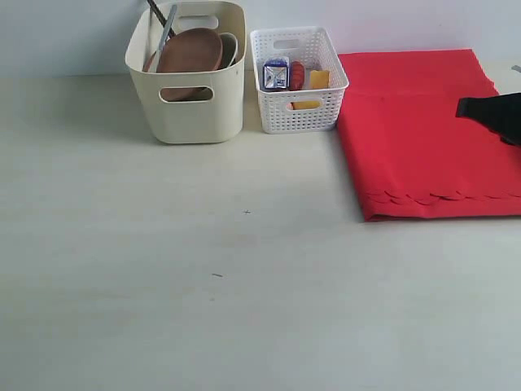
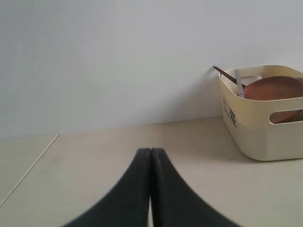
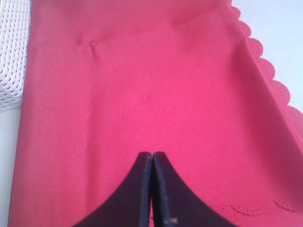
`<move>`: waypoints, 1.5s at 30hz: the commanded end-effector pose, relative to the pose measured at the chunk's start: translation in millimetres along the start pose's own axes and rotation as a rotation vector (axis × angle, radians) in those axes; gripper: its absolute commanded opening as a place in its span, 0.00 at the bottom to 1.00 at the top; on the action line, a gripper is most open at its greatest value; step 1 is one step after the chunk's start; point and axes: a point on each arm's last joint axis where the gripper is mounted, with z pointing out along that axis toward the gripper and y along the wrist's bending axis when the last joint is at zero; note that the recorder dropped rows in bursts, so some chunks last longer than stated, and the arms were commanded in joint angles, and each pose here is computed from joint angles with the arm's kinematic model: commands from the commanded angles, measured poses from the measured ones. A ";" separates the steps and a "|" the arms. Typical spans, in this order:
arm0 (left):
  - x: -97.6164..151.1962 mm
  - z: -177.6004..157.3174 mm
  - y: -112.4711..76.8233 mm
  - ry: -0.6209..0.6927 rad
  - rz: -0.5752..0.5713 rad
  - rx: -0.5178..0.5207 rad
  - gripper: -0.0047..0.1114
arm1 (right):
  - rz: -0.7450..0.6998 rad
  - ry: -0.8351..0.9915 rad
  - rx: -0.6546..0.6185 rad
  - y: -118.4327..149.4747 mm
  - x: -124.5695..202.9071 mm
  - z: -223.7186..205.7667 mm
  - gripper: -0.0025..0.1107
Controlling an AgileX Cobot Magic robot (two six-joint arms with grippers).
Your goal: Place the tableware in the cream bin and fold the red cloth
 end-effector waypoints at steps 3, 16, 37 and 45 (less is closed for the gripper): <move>19.3 5.7 -2.0 -0.024 -0.083 -0.032 0.05 | 0.007 -0.015 0.001 -0.7 -1.7 -1.5 0.02; 26.6 7.3 -1.1 -0.023 -0.151 -0.073 0.05 | 0.007 -0.015 0.001 -0.7 -1.7 -1.5 0.02; 32.3 7.1 -0.3 0.039 -0.157 -0.098 0.05 | 0.008 -0.044 -0.001 -0.3 -5.3 -1.6 0.02; 32.3 7.1 -0.3 0.039 -0.157 -0.098 0.05 | 0.003 -0.045 -0.002 -0.3 -5.3 -1.6 0.02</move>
